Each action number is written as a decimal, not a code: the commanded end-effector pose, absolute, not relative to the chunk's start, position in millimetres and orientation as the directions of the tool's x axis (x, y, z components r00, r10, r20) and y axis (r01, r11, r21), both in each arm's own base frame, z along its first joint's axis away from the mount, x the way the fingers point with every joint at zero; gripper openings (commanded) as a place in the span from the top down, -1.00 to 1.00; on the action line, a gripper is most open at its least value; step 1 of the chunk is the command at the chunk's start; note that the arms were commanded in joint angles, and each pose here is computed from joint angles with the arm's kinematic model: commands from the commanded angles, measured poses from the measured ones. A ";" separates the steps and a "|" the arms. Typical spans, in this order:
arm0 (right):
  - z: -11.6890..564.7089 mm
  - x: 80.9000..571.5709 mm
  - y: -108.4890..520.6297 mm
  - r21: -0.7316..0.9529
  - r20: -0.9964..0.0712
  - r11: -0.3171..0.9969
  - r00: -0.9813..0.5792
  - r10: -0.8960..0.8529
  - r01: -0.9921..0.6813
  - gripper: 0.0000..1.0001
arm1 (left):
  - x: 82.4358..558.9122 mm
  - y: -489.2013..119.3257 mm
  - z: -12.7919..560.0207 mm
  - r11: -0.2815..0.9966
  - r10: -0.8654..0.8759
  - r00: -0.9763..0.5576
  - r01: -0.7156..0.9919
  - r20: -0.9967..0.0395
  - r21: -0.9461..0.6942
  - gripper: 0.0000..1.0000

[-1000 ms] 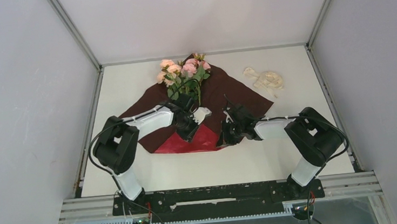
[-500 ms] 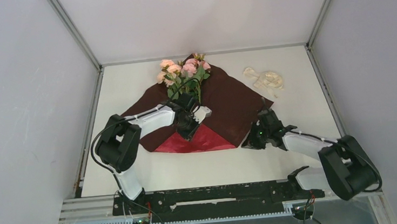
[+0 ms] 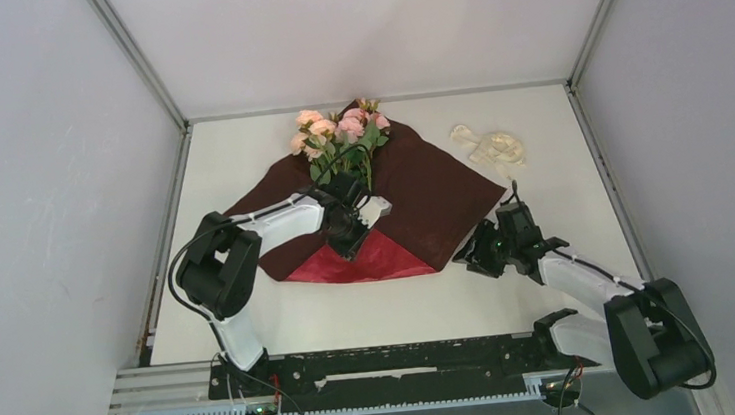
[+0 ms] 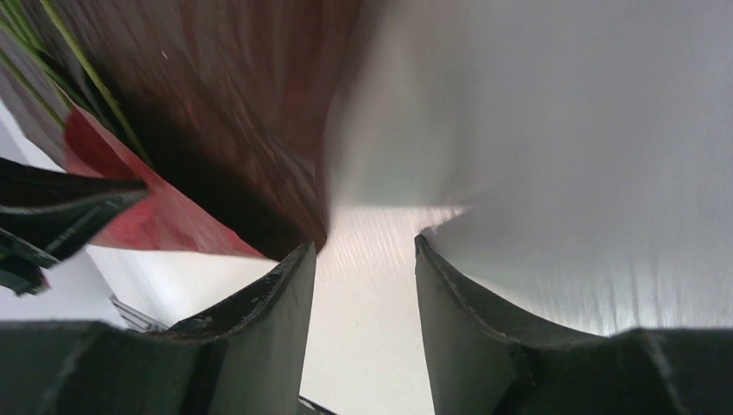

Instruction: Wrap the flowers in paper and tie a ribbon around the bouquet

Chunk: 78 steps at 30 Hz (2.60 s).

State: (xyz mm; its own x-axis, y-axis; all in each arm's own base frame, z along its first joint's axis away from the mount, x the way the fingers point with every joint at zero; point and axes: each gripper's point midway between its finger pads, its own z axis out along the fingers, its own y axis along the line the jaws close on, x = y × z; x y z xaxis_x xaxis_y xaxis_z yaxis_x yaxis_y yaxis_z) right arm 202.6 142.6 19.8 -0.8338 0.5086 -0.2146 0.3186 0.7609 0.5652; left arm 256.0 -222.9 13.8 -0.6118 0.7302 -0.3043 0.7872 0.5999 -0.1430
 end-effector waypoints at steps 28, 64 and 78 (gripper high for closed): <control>175.5 290.5 224.9 0.601 -0.629 0.765 -0.726 0.277 -0.229 1.00 | 257.8 -236.1 5.3 0.617 0.700 -0.647 0.761 -0.303 -0.200 0.85; 84.4 240.8 300.4 0.392 -0.663 0.863 -0.749 0.025 -0.319 -0.07 | 262.9 -227.2 -1.8 0.676 0.619 -0.739 0.674 -0.267 -0.298 0.85; 57.5 231.7 265.3 0.436 -0.557 0.897 -0.806 0.200 -0.079 -0.27 | 262.8 -227.1 -2.2 0.675 0.621 -0.738 0.675 -0.265 -0.296 0.85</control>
State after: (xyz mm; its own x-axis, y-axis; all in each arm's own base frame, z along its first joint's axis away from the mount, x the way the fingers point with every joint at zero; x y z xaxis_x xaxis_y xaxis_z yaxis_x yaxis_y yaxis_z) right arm 234.9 256.2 57.1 -0.7907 0.1047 -0.6032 -0.1298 0.9342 0.3323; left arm 262.3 -229.9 13.0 -0.7343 0.6125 -0.2928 0.6788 0.6649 -0.3116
